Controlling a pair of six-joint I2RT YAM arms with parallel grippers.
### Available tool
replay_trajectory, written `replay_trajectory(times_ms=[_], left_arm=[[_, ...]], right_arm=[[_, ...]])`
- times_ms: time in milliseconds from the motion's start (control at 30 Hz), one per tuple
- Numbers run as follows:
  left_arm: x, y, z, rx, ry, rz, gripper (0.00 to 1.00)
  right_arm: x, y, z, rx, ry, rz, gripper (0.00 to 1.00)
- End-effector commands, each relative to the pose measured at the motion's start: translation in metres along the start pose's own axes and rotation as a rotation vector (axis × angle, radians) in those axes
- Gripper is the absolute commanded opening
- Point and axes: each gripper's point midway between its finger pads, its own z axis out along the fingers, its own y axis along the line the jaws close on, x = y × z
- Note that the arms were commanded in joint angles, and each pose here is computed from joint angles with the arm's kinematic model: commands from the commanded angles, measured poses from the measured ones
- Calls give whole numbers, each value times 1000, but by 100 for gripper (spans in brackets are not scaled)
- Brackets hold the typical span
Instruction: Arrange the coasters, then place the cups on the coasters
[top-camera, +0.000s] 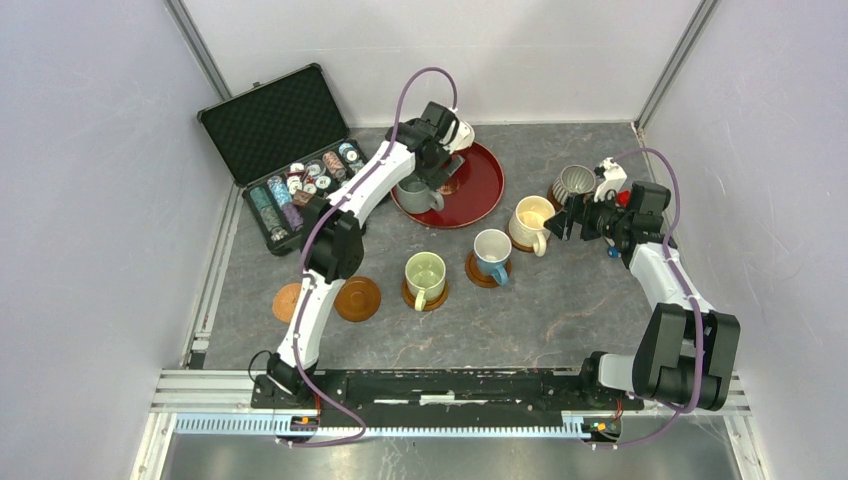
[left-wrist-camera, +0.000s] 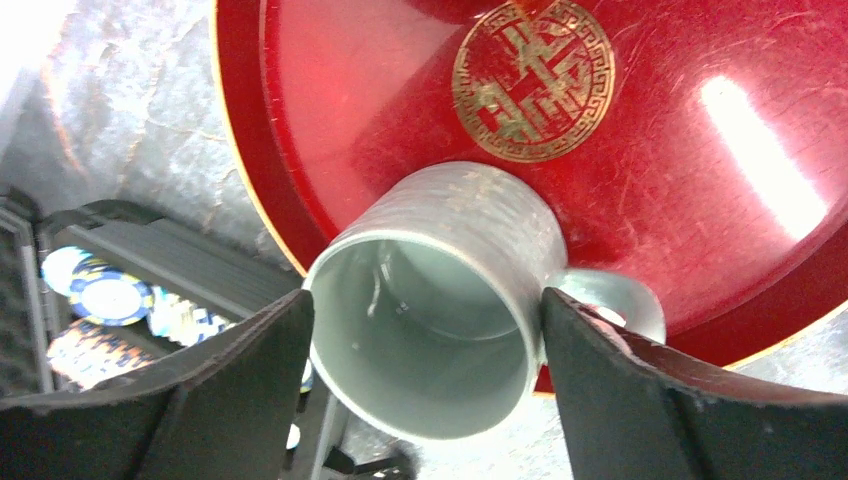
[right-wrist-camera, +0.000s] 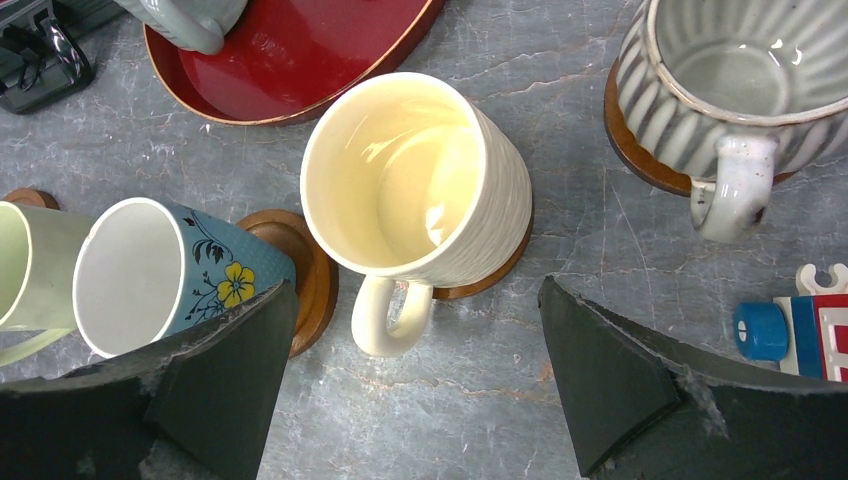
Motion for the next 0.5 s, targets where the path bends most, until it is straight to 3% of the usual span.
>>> replay_trajectory(times_ms=[0, 133, 467], left_arm=[[-46, 57, -88, -163, -230, -114, 99], [-41, 36, -109, -86, -250, -321, 100], [4, -23, -77, -7, 17, -826, 100]], right_arm=[[-13, 2, -4, -5, -31, -25, 98], [-12, 1, -4, -4, -31, -23, 98], [-11, 1, -2, -5, -27, -18, 98]])
